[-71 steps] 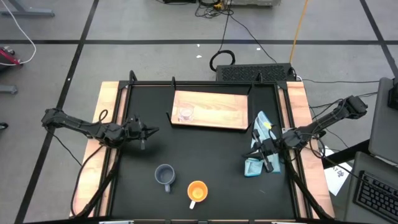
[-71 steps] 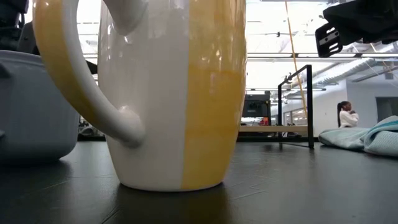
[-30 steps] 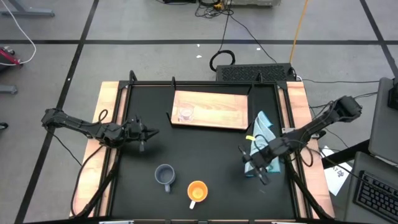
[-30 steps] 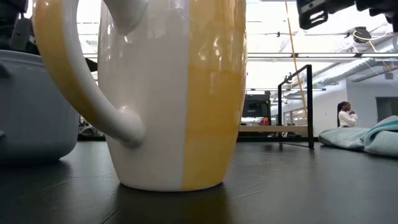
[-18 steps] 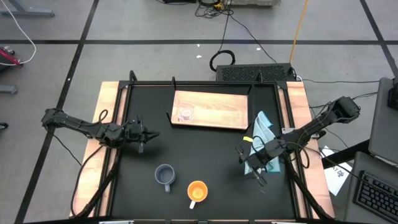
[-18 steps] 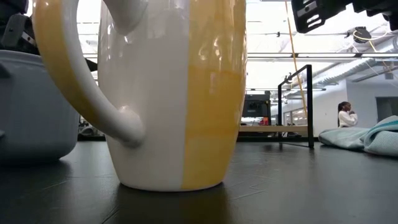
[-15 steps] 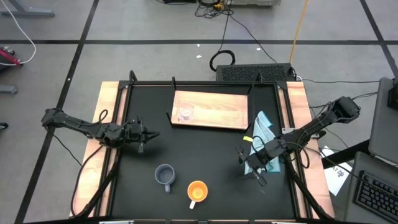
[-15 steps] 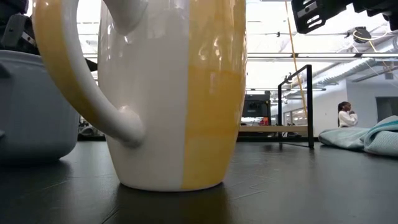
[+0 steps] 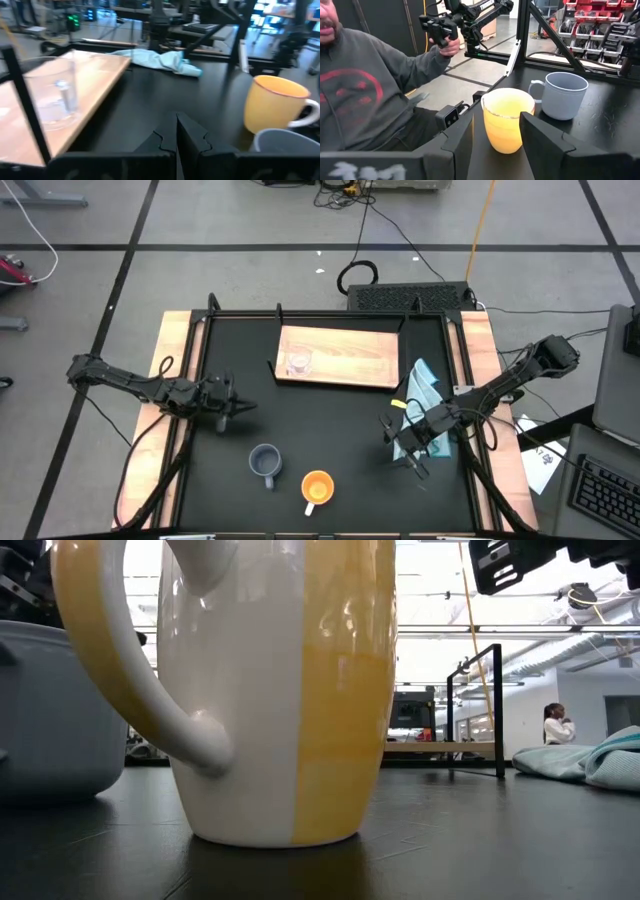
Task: Stack small to large cups/mugs on shelf
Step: Put the gray mug on the shelf
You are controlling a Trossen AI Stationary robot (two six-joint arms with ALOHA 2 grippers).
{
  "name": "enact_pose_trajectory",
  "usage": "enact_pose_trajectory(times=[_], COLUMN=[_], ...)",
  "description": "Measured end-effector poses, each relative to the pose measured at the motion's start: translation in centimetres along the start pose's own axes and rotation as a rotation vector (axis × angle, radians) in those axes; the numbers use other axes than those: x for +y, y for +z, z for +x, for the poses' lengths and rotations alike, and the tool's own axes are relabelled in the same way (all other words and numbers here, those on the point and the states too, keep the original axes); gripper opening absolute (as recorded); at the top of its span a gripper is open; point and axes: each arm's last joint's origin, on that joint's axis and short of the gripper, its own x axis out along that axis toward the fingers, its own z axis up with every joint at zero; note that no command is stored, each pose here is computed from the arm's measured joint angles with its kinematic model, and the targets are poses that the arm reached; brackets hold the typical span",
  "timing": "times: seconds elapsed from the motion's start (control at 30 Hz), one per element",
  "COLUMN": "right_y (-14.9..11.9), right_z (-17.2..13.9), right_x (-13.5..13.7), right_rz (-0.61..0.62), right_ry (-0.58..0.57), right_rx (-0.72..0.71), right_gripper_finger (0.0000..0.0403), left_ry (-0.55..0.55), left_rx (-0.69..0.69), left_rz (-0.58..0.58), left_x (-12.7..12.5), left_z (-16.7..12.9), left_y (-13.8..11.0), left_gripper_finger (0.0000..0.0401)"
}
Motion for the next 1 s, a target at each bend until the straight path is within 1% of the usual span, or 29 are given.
enact_pose_trajectory(times=[0.13, 0.33, 0.43, 0.53, 0.63, 0.73, 0.83, 0.93, 1.0], right_y=[-0.1, -0.3, -0.4, -0.5, -0.8, -0.9, -1.2, -1.8, -2.0], right_z=[0.0, 0.0, 0.0, -0.1, -0.1, -0.1, -0.2, -0.5, -1.0], right_x=[0.0, 0.0, 0.0, 0.0, 0.0, 0.0, 0.0, 0.0, 0.1], right_rz=[-0.003, 0.000, -0.003, -0.002, -0.014, -0.021, -0.046, -0.068, -0.076], right_ry=[-0.001, -0.002, -0.002, -0.003, -0.003, -0.004, 0.000, 0.001, 0.001], right_rx=[0.007, 0.033, 0.041, 0.053, 0.084, 0.099, 0.110, 0.105, 0.070], right_gripper_finger=[0.0153, 0.0153, 0.0153, 0.0153, 0.0143, 0.0118, 0.0076, 0.0019, 0.0008], left_ry=[-0.048, -0.056, -0.070, -0.095, -0.135, -0.183, -0.228, -0.216, -0.211], left_rx=[0.007, 0.015, 0.043, 0.064, 0.060, 0.049, 0.038, 0.030, 0.034], left_rz=[-0.022, -0.154, -0.189, -0.214, -0.228, -0.189, -0.103, -0.045, -0.036], left_x=[-0.2, -0.4, -0.7, -1.1, -1.7, -2.3, -3.0, -3.4, -3.6], left_z=[0.0, 0.0, 0.1, 0.3, 0.5, 0.6, 0.6, 0.6, 0.5], left_y=[0.0, -0.1, -0.3, -0.5, -0.4, -0.4, -0.4, -0.5, -0.6], left_gripper_finger=[0.0005, 0.0006, 0.0009, 0.0029, 0.0058, 0.0083, 0.0095, 0.0096, 0.0097])
